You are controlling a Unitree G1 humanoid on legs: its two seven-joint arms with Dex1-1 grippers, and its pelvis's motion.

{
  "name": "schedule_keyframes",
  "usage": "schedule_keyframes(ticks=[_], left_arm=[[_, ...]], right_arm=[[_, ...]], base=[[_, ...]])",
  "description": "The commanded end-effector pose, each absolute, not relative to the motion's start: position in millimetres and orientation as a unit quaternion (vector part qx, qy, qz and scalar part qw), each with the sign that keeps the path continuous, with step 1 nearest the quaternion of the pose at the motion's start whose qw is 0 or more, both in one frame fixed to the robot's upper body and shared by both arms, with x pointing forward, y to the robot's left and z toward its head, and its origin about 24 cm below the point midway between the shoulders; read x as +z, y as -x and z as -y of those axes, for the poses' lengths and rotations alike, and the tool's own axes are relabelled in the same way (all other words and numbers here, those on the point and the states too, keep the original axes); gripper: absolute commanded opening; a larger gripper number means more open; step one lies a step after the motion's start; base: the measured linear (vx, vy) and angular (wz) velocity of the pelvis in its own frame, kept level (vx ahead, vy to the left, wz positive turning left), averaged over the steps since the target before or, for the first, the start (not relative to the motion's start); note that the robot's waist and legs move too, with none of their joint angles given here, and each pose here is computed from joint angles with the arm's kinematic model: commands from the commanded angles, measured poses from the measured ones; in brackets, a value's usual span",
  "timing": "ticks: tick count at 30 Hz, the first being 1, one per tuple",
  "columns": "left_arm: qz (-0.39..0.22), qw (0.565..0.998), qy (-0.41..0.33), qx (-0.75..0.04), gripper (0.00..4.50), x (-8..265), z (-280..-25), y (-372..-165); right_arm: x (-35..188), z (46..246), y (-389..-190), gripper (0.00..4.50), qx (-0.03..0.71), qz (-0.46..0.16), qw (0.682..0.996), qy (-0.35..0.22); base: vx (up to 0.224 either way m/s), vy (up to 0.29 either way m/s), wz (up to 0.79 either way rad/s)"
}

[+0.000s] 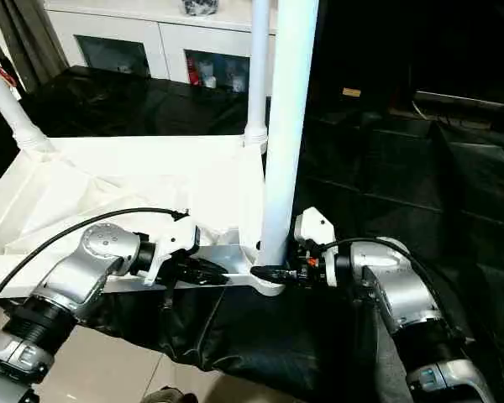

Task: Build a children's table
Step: Rotate leg to tighten

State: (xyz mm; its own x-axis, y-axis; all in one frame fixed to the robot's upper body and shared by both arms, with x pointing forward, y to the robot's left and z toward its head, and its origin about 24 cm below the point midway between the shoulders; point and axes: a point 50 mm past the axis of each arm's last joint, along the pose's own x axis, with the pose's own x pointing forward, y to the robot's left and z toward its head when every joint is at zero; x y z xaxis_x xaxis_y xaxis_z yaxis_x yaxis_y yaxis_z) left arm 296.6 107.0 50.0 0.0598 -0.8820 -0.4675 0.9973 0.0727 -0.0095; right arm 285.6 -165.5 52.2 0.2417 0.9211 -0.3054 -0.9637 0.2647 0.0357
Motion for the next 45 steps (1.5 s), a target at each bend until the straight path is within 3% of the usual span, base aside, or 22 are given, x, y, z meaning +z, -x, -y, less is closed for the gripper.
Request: schedule_keyframes(ticks=[1,8,12,15,17,20,23,27,30,32,35,37,45], left_arm=[[-0.159,0.752,-0.172,-0.616,0.0,59.2,-102.6,-311.8],[-0.149,0.839,-0.176,-0.492,0.0,61.1,-87.1,-338.9],[-0.143,0.871,-0.169,-0.438,0.0,63.6,-73.3,-350.2],[-0.134,0.874,-0.172,-0.434,0.0,65.8,-61.6,-353.0],[-0.128,0.872,-0.175,-0.438,0.0,67.0,-57.5,-353.4],[-0.122,0.867,-0.176,-0.449,0.0,68.1,-54.5,-352.6],[-0.113,0.857,-0.183,-0.468,0.0,68.8,-56.0,-350.9],[-0.096,0.828,-0.191,-0.517,0.0,71.5,-65.0,-344.6],[-0.096,0.819,-0.187,-0.534,0.0,72.5,-68.7,-342.4],[-0.097,0.795,-0.179,-0.571,0.0,73.9,-76.3,-336.6],[-0.096,0.783,-0.183,-0.587,0.0,73.9,-80.0,-334.0],[-0.097,0.762,-0.182,-0.614,0.0,74.2,-86.6,-329.4],[-0.113,0.731,-0.178,-0.649,0.0,74.9,-99.4,-322.5]], right_arm=[[40.3,156.6,-282.5,2.02,0.59,-0.147,0.792,0.061],[20.2,138.1,-308.7,1.97,0.389,-0.144,0.908,0.057],[16.2,124.0,-323.2,1.96,0.276,-0.145,0.95,0.027],[18.5,109.9,-330.0,1.96,0.248,-0.135,0.959,0.033],[21.5,103.5,-331.0,2.66,0.256,-0.121,0.959,0.029],[25.5,99.9,-331.8,2.68,0.264,-0.111,0.958,0.009],[30.7,102.1,-333.2,3.13,0.277,-0.102,0.955,0.007],[40.3,118.4,-332.9,3.37,0.34,-0.094,0.935,0.048],[42.6,124.7,-330.2,3.37,0.374,-0.094,0.921,0.063],[49.1,136.4,-322.8,3.37,0.438,-0.089,0.891,0.074],[50.8,141.1,-318.9,3.37,0.466,-0.091,0.876,0.078],[53.2,149.1,-313.2,3.37,0.509,-0.099,0.851,0.081],[56.6,163.0,-305.3,3.37,0.563,-0.125,0.812,0.093]], base=[[0.0,0.0,0.0],[0.0,0.0,0.0],[0.0,0.0,0.0],[0.0,0.0,0.0],[0.0,0.0,0.0],[0.0,0.0,0.0],[0.0,0.0,0.0],[0.0,0.0,0.0],[0.0,0.0,0.0],[0.0,0.0,0.0],[0.0,0.0,0.0],[0.0,0.0,0.0],[0.0,0.0,0.0]])
